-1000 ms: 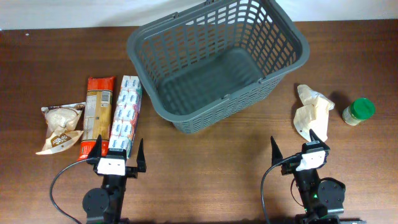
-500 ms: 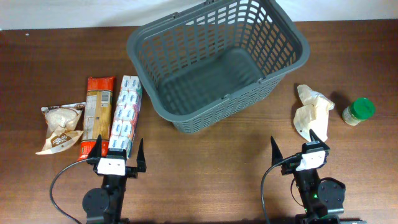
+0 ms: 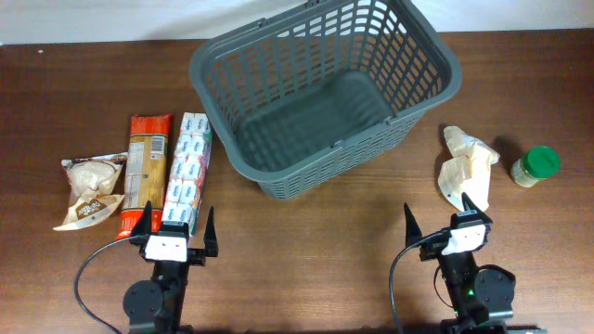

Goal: Pack container

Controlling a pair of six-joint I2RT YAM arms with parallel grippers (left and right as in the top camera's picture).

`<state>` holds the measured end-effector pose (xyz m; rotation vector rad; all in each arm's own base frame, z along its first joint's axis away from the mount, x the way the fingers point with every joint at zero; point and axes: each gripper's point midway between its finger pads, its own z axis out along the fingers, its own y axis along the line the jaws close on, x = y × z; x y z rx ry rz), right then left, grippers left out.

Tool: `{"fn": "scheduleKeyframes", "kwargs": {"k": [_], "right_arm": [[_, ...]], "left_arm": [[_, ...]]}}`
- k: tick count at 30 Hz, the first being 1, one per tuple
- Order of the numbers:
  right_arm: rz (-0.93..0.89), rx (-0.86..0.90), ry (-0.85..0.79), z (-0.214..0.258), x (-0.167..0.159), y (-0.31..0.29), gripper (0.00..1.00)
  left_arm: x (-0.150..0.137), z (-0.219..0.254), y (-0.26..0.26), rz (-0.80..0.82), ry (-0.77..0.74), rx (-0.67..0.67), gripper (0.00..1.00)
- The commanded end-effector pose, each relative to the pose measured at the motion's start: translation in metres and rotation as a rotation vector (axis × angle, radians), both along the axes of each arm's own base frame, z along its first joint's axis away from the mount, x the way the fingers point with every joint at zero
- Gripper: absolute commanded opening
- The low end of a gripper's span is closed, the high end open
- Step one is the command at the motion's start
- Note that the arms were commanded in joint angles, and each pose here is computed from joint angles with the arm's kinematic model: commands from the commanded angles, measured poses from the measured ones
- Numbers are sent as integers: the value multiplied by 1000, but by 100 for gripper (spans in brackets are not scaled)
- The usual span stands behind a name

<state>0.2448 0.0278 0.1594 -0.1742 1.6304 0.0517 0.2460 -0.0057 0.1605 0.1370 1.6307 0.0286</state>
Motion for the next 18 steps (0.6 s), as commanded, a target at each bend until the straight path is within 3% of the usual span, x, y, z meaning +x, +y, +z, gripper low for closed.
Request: {"fn": "scheduleKeyframes", "kwargs": {"k": [1,13,15,16,18], "right_arm": [[-2,9,2,-1,0,-1,99],[8,23,3,-1,-1,1,99],[2,110,15,-1,-1,1,99],[-8,257,34,2,-1,1,99],[-11,383,52,9,-3,2,99]], "left_arm": [[0,-1,2,8,0,-5,99],[0,-2,1,6,6,-34,99],[-1,6,-6,-29,-3,-128,99],[-3,15,-9,-46,-5,-189,99],[-8,27,-10,-42,9,-247,99]]}}
